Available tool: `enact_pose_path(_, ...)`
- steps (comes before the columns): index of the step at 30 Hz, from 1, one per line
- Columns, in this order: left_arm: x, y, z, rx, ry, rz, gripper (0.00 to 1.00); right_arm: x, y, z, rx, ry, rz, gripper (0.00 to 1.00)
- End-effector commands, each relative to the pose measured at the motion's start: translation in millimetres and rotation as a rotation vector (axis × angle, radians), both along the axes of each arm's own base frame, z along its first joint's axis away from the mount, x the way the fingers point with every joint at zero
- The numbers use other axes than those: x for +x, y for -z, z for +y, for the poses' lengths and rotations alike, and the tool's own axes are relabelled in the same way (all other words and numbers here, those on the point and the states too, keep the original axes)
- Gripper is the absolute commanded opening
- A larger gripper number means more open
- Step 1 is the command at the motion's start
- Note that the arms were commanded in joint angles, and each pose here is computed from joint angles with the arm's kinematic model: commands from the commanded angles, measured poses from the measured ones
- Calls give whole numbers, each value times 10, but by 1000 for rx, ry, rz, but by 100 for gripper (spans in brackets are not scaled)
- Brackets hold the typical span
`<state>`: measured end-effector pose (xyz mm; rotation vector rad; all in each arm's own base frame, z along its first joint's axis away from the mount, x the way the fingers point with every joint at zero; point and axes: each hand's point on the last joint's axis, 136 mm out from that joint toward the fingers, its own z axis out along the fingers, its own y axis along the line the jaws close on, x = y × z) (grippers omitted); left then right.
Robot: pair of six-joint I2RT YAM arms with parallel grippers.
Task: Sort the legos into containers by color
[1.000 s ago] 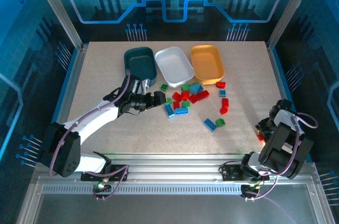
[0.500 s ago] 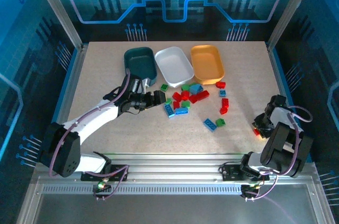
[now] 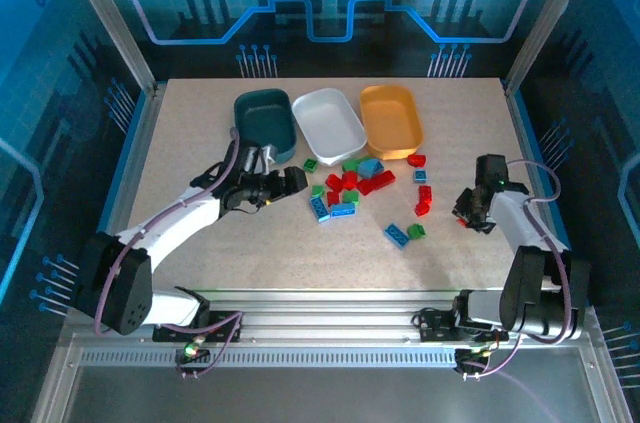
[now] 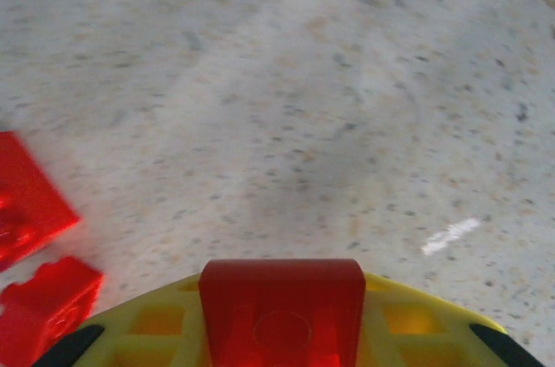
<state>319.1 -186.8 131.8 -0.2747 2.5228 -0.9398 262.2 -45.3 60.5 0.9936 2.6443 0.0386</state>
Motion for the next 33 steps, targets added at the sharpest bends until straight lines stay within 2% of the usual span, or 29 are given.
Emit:
enact_pose_path(1,9,32,178,-30,-74,18,94,288,-317,197,-20,-110,-105,30)
enact_pose_path(6,-8,100,418,-80,-172,44,96,677,-647,583,-67,-260,-182,30)
enact_pose_path(12,-85,145,573,-87,-220,59,99,1193,-826,968,-90,-380,-236,30)
enact_pose_path(22,-187,200,547,-116,-190,95,99,2291,-554,1437,-131,-488,-159,31)
enact_pose_path(25,-212,177,552,-113,-185,85,99,2512,-511,1527,-124,-507,-136,35)
enact_pose_path(29,-231,155,565,-109,-182,81,99,2612,-460,1620,-116,-533,-106,42)
enact_pose_path(31,-227,146,572,-108,-184,79,99,2616,-469,1661,-109,-545,-103,54)
enact_pose_path(33,-217,126,566,-111,-181,76,99,2600,-503,1716,-96,-565,-109,59)
